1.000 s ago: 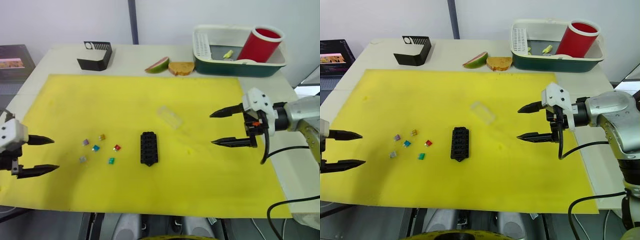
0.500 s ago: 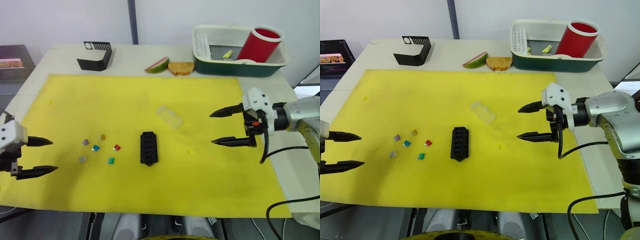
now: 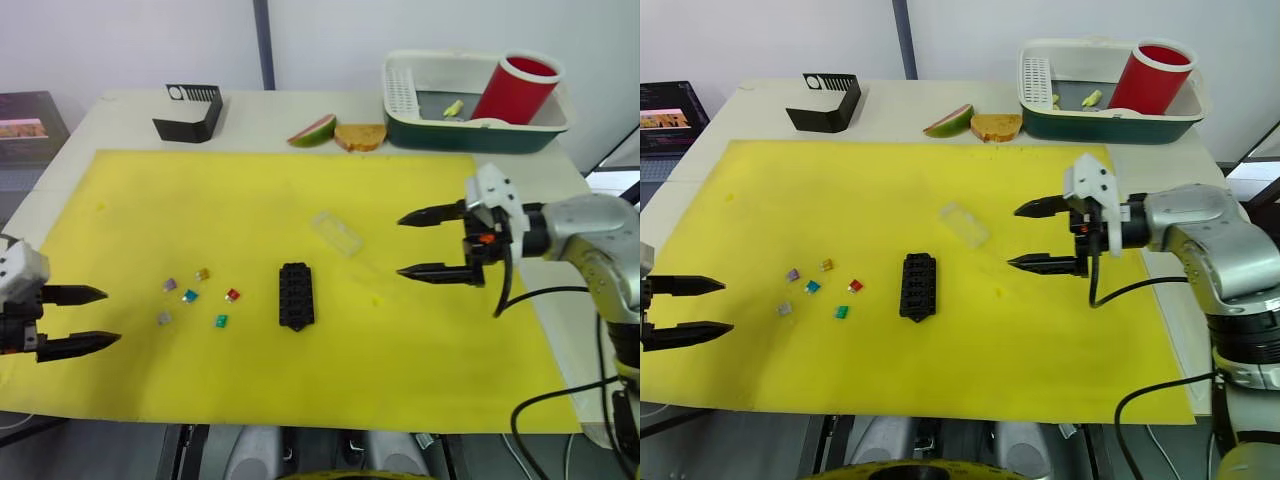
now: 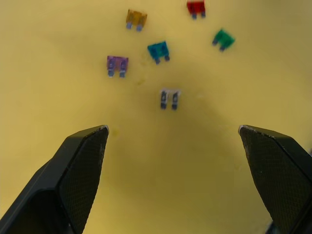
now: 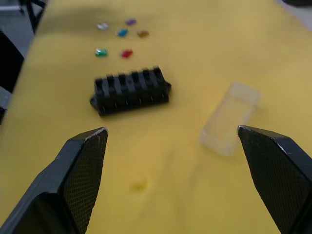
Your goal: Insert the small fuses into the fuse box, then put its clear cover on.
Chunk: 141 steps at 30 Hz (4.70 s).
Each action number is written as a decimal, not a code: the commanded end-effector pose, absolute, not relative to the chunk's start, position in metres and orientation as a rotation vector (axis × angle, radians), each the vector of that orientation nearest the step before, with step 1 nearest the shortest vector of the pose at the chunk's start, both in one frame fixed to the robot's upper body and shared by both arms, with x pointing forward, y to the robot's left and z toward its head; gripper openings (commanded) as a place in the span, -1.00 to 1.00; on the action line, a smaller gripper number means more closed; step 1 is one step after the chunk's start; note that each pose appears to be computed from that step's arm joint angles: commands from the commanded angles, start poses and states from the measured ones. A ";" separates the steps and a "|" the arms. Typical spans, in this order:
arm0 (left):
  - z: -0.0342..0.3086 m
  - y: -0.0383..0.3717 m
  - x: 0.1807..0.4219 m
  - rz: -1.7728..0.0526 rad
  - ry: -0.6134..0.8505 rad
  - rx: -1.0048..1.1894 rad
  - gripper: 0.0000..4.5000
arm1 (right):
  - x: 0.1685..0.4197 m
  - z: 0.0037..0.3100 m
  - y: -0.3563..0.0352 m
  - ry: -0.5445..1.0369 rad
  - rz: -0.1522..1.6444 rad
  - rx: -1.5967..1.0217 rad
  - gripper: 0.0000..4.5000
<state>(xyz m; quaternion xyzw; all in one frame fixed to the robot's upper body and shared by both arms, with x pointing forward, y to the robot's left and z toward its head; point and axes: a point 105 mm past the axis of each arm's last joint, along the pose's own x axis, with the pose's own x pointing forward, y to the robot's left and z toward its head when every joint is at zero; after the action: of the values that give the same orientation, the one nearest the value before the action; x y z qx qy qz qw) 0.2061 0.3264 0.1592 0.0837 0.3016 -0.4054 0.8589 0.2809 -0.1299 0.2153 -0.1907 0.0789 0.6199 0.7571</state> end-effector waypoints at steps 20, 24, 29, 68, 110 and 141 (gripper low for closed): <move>0.138 0.337 0.223 -0.648 0.691 -0.527 0.22 | 0.256 0.213 -0.047 0.019 1.514 -0.449 1.00; 0.132 0.323 0.224 -0.695 0.735 -0.568 0.22 | 0.256 0.213 -0.046 0.008 1.499 -0.448 1.00; 0.121 0.306 0.228 -0.745 0.789 -0.561 0.22 | 0.256 0.213 -0.045 -0.004 1.492 -0.455 1.00; 0.094 0.297 0.244 -0.810 0.845 -0.518 -0.03 | 0.254 0.222 -0.045 -0.012 1.453 -0.463 1.00; 0.098 0.300 0.242 -0.817 0.758 -0.462 -0.99 | 0.254 0.217 -0.043 -0.007 1.482 -0.476 1.00; 0.084 0.313 0.228 -0.757 0.780 -0.480 -0.99 | 0.252 0.213 -0.039 -0.016 1.487 -0.475 1.00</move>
<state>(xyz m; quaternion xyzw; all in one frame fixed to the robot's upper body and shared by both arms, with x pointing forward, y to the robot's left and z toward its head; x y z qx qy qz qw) 0.2299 0.3073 0.0864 -0.2252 0.3612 -0.3728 0.8245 0.2560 -0.0408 0.2061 -0.2065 0.0155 0.6697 0.7132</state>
